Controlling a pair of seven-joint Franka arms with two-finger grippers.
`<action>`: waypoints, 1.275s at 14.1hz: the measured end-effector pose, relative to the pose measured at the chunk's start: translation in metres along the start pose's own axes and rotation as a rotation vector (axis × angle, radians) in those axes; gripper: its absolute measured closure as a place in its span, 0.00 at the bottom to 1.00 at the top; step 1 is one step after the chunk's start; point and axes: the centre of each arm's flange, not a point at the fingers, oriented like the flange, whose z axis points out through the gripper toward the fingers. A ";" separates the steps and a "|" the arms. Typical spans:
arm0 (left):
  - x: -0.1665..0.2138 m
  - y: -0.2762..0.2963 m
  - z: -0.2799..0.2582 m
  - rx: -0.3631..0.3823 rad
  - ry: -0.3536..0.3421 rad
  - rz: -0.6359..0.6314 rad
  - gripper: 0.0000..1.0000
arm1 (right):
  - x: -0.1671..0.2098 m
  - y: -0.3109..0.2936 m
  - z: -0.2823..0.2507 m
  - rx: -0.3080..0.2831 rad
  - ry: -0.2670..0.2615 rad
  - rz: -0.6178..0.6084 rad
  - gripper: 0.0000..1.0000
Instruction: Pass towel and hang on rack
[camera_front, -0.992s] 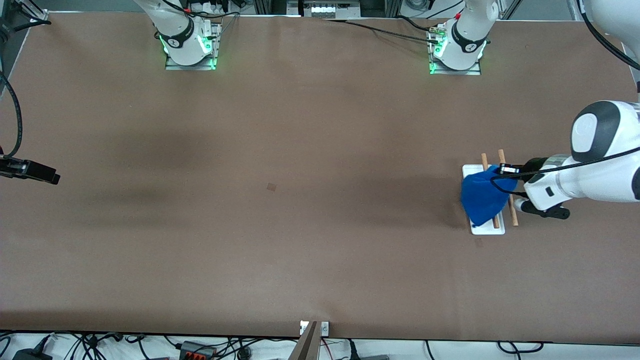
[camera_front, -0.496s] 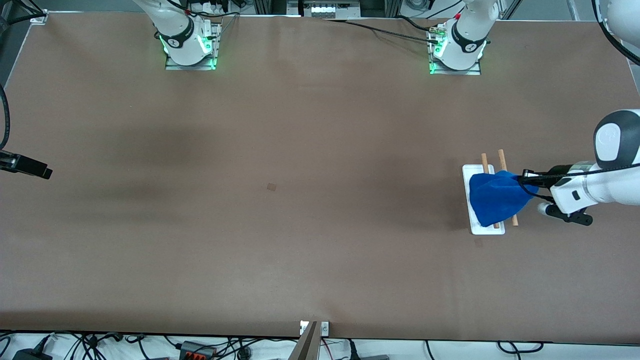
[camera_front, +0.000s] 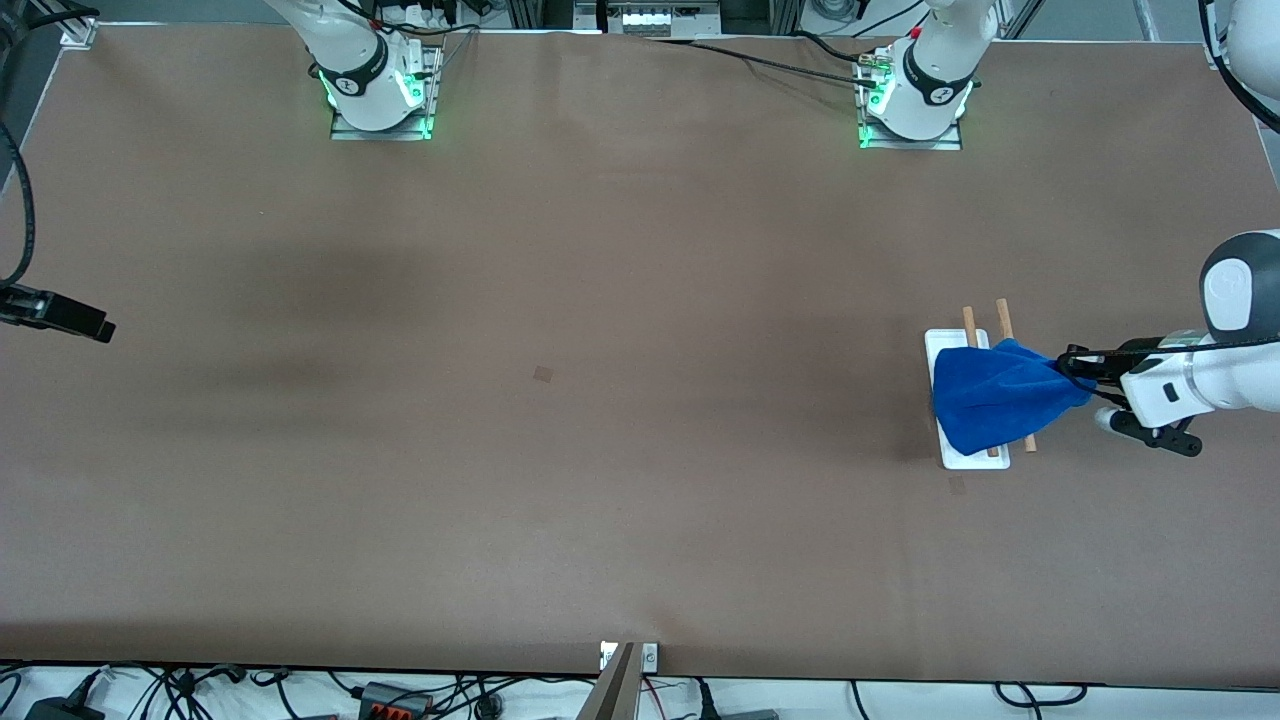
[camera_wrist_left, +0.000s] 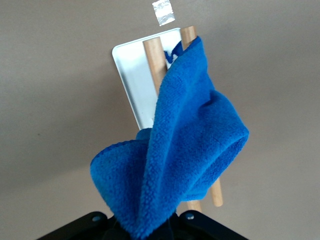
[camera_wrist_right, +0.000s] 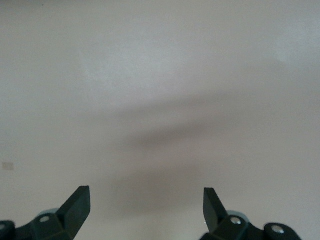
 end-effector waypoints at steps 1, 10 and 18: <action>-0.001 -0.003 0.001 -0.001 0.004 0.003 0.97 | 0.000 0.001 0.000 0.004 -0.001 -0.017 0.00; 0.002 -0.006 0.005 -0.002 0.013 0.008 0.38 | -0.047 0.011 0.013 0.022 0.024 -0.043 0.00; -0.004 0.023 -0.039 0.009 0.006 0.032 0.21 | -0.068 0.014 -0.001 0.024 -0.018 -0.044 0.00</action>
